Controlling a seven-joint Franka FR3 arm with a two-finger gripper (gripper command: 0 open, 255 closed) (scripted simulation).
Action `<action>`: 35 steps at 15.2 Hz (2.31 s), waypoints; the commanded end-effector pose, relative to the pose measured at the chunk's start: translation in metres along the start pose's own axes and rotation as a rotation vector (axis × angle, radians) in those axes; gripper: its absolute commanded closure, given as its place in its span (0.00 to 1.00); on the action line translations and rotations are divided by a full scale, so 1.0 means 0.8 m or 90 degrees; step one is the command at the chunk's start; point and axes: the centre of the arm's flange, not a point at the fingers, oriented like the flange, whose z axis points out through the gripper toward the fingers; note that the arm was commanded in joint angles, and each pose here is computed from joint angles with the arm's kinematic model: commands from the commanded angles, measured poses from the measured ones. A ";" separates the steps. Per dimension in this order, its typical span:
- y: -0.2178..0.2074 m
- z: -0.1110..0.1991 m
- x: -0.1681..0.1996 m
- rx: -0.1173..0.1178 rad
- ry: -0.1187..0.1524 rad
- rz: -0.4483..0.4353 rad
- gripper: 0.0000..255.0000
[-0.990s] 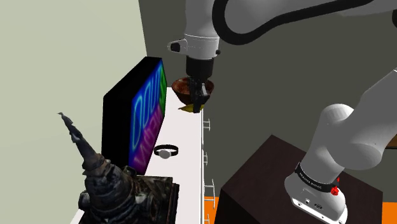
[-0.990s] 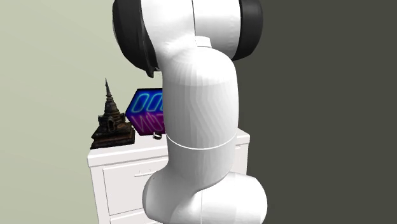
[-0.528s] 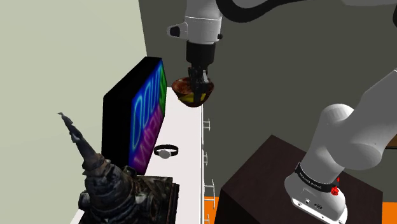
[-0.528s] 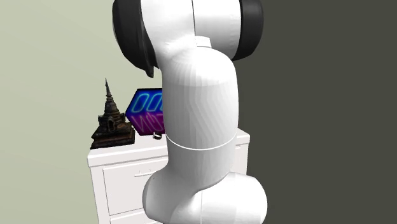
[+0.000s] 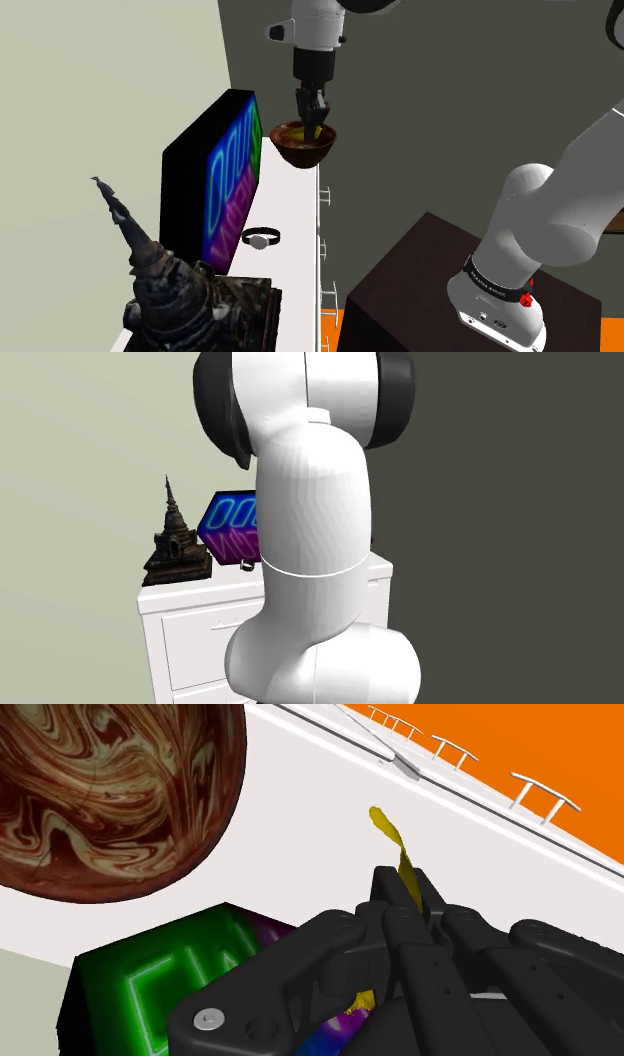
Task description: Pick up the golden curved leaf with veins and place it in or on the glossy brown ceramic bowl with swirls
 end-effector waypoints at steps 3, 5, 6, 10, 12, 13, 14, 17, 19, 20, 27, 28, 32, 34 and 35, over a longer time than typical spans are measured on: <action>0.062 -0.004 -0.021 0.000 0.000 0.000 1.00; 0.093 -0.005 -0.031 0.000 0.000 0.000 1.00; 0.109 -0.005 -0.036 0.000 0.000 0.000 1.00; 0.172 -0.007 -0.057 0.000 0.000 0.000 1.00; 0.185 -0.001 -0.061 0.000 0.000 0.000 1.00; 0.185 0.006 -0.062 0.000 0.000 0.000 1.00; 0.185 0.013 -0.062 0.000 0.000 0.000 1.00; 0.186 0.032 -0.063 0.000 0.000 0.000 1.00; 0.186 0.046 -0.064 0.000 0.000 0.000 1.00; 0.186 0.052 -0.065 0.000 0.000 0.000 1.00; 0.187 0.075 -0.066 0.000 0.000 0.000 1.00; 0.187 0.075 -0.066 0.000 0.000 0.000 1.00; 0.187 0.075 -0.066 0.000 0.000 0.000 0.00; 0.187 0.075 -0.066 0.000 0.000 0.000 0.00; 0.187 0.075 -0.066 0.000 0.000 0.000 0.00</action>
